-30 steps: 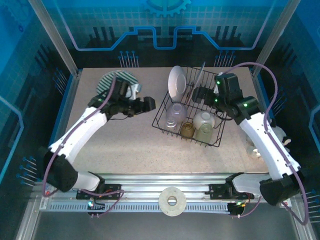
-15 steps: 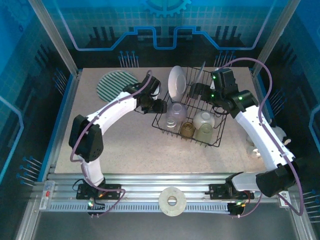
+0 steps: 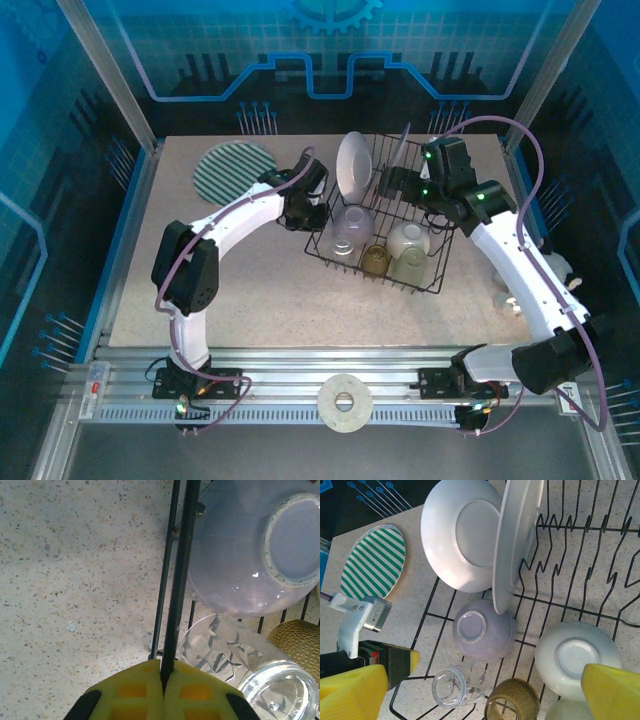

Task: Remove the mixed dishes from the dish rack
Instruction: Rotate the dish rack at the center of the table, then pick up the plate from the dish rack, then place the plate on the plate.

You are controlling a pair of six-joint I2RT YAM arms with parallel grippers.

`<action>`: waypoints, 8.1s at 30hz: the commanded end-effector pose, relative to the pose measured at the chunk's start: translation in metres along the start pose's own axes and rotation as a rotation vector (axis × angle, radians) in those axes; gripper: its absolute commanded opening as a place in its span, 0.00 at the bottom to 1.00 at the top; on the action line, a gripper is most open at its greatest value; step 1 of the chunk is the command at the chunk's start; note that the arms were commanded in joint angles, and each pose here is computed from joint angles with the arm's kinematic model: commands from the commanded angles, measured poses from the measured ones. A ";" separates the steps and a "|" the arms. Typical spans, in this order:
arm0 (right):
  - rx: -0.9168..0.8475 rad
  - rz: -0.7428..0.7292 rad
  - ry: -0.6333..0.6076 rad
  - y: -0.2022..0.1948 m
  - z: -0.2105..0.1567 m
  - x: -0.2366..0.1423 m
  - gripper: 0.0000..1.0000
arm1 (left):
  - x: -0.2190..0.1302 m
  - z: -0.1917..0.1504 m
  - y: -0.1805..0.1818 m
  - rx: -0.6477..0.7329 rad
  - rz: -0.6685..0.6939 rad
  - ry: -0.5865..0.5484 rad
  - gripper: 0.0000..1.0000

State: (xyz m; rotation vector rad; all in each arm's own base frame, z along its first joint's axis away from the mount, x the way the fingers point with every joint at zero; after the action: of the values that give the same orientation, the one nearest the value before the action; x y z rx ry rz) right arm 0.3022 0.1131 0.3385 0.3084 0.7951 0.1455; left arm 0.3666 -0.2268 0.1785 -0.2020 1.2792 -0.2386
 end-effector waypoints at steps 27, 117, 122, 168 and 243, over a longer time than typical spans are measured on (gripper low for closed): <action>-0.155 -0.115 0.034 0.038 0.036 0.061 0.95 | -0.035 -0.087 0.033 -0.366 -0.024 -0.055 0.51; 0.010 0.084 -0.197 0.020 0.074 -0.046 0.00 | -0.153 -0.055 0.047 -0.258 -0.568 -0.287 0.99; 0.165 0.374 -0.069 0.003 0.056 -0.052 0.00 | -0.152 -0.047 0.033 -0.229 -0.712 -0.249 0.99; 0.398 0.762 0.102 -0.011 -0.003 -0.033 0.00 | -0.134 -0.030 0.005 -0.465 -1.041 -0.220 0.00; 0.149 0.505 0.028 -0.011 -0.060 -0.045 1.00 | -0.069 0.100 0.332 -1.011 -0.744 -0.561 0.00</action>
State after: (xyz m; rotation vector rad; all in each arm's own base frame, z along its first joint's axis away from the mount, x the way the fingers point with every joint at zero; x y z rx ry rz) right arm 0.2285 0.1015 0.3308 0.6648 0.7392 0.5539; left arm 0.4592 0.1121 0.1746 -1.5503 0.5974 -0.0768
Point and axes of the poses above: each hand's point on the last joint's axis, 136 mm out from that joint toward the fingers, its own x axis out along the fingers, its own y axis along the line the jaws close on, z = x × y, the point moved 7 cm from there along -x, back along the fingers, and after that the axes turned 4 degrees about -x, right-handed, at the moved point
